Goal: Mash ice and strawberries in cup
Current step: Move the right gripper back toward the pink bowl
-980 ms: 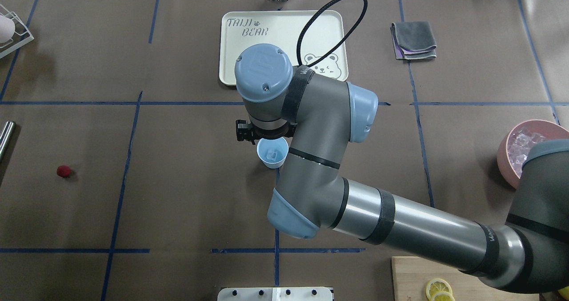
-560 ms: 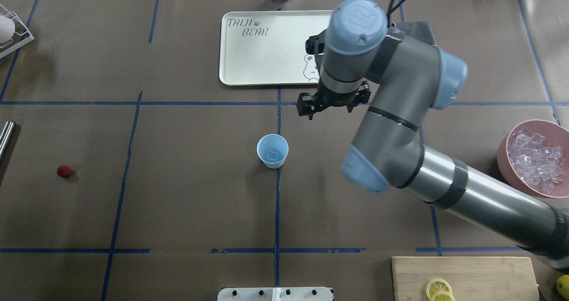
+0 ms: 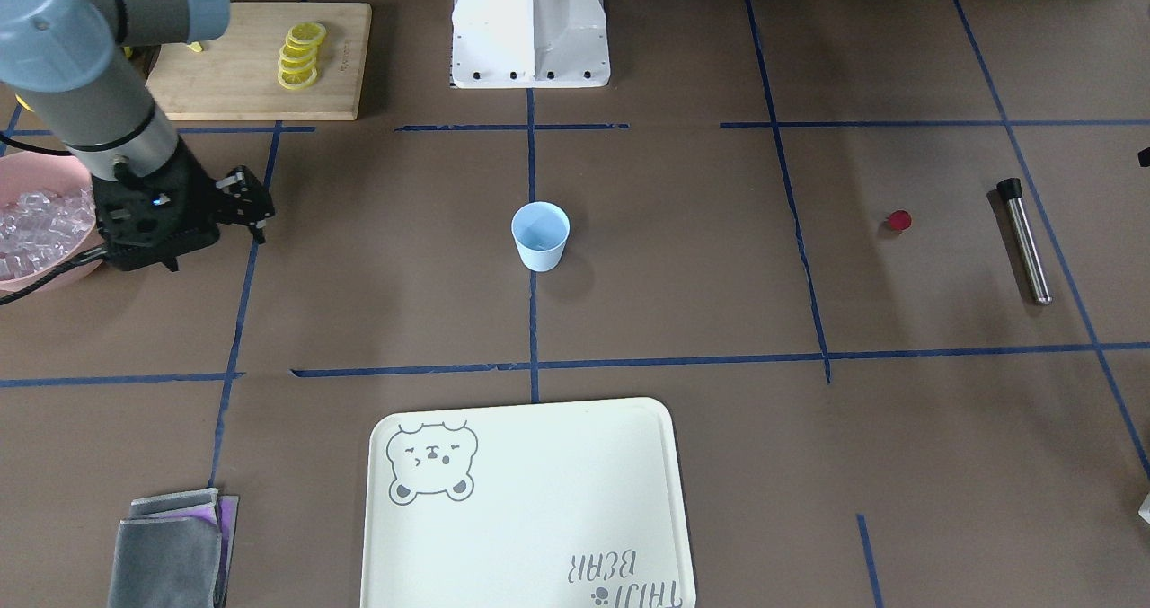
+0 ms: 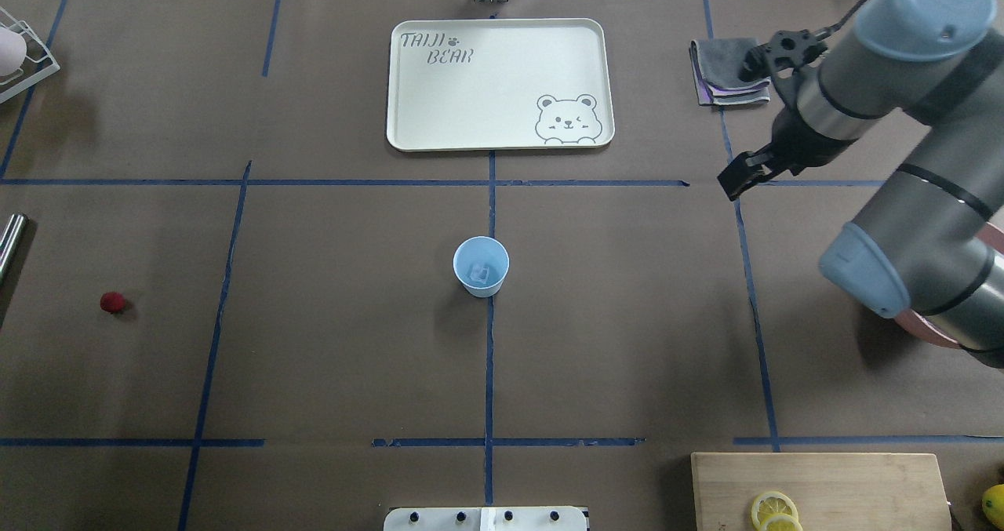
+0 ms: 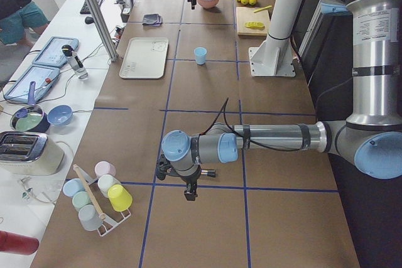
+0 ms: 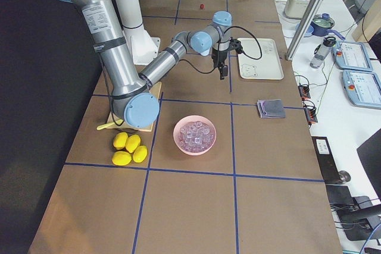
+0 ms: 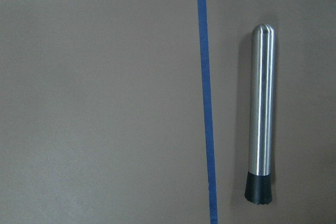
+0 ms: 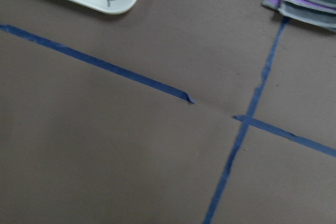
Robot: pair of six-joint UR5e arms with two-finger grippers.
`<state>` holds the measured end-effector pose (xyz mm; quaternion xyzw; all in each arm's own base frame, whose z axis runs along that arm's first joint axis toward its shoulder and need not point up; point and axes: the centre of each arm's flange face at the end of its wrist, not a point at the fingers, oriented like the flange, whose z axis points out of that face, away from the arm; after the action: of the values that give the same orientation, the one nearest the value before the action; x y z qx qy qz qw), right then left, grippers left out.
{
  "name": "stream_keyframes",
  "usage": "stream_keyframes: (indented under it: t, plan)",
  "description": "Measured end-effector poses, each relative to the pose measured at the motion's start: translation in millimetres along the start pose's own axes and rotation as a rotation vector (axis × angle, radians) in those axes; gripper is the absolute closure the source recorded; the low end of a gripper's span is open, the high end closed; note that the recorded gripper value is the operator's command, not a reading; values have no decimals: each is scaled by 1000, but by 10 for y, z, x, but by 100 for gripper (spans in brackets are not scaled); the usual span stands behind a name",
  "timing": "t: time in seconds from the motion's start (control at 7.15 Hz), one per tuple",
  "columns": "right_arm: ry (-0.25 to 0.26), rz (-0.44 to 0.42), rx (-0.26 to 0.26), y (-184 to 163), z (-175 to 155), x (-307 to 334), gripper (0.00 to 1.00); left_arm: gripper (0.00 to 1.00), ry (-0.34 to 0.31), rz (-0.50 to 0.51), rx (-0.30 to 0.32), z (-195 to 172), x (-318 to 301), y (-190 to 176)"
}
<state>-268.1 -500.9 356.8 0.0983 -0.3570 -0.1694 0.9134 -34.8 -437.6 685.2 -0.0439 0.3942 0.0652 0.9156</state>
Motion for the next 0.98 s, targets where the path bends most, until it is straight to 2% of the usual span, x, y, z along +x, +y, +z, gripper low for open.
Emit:
stream_keyframes:
  t: [0.28,0.42,0.56,0.7,0.84,0.98]
  plan:
    - [-23,-56,10,621,90,858,2,0,-1,1,1,-4,3,-4]
    - [-25,-76,13,944,127,1188,7,0,-1,2,2,-8,7,-7]
    - [-24,-86,3,1261,168,1432,7,0,-1,3,3,-10,9,-8]
    - [-23,-73,-24,1576,219,1611,3,0,-1,4,3,-11,11,-8]
    - [-19,-39,-55,1836,274,1743,4,0,-1,5,4,-14,14,-8]
    - [-10,32,-80,2016,318,1832,4,0,-1,6,6,-20,20,-9]
